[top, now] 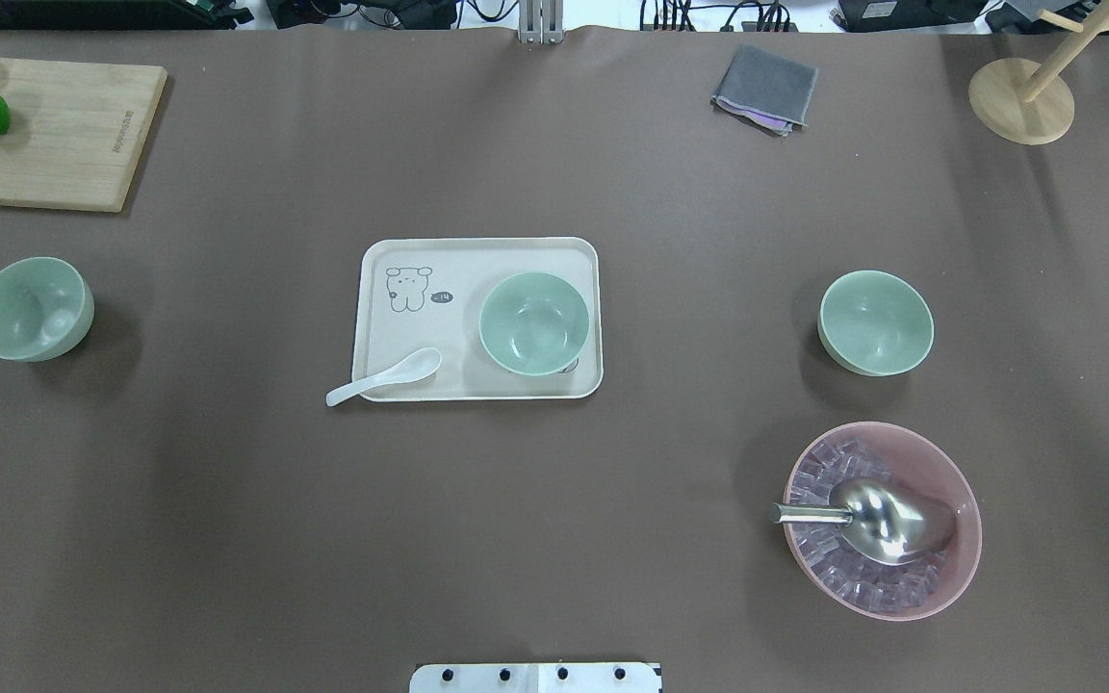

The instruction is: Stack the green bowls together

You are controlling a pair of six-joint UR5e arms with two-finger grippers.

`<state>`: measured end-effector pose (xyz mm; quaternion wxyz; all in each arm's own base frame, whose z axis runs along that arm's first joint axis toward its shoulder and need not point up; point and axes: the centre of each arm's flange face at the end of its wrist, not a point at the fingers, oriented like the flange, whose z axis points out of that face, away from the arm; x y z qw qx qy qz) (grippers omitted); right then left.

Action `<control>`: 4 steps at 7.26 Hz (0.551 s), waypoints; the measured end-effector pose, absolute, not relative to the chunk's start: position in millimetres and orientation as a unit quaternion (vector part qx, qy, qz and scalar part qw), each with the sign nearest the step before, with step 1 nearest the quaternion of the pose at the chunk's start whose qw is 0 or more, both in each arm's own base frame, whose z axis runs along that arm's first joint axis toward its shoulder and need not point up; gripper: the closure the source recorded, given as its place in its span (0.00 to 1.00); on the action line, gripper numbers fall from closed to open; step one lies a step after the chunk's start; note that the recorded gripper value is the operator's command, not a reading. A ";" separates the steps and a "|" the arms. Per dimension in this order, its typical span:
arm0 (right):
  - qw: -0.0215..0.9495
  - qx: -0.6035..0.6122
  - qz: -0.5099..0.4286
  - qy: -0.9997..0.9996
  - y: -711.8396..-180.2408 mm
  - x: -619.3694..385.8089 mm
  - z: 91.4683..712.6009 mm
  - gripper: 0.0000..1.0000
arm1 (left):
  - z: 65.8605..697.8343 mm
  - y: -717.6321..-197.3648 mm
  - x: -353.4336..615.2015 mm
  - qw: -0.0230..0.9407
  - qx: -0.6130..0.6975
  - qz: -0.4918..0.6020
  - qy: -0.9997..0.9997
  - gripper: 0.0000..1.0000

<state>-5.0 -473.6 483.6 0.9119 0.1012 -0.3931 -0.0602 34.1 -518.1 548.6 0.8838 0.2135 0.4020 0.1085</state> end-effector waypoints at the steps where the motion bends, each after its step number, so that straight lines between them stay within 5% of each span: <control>1: 0.915 0.087 -0.046 -0.391 -476.8 -23.4 478.9 0.01 | 556.2 -518.3 50.9 0.887 0.190 0.097 0.409 0.02; 4: 0.924 0.068 -0.007 -0.377 -478.4 -57.0 475.9 0.01 | 587.9 -516.0 95.6 0.898 0.130 0.055 0.417 0.04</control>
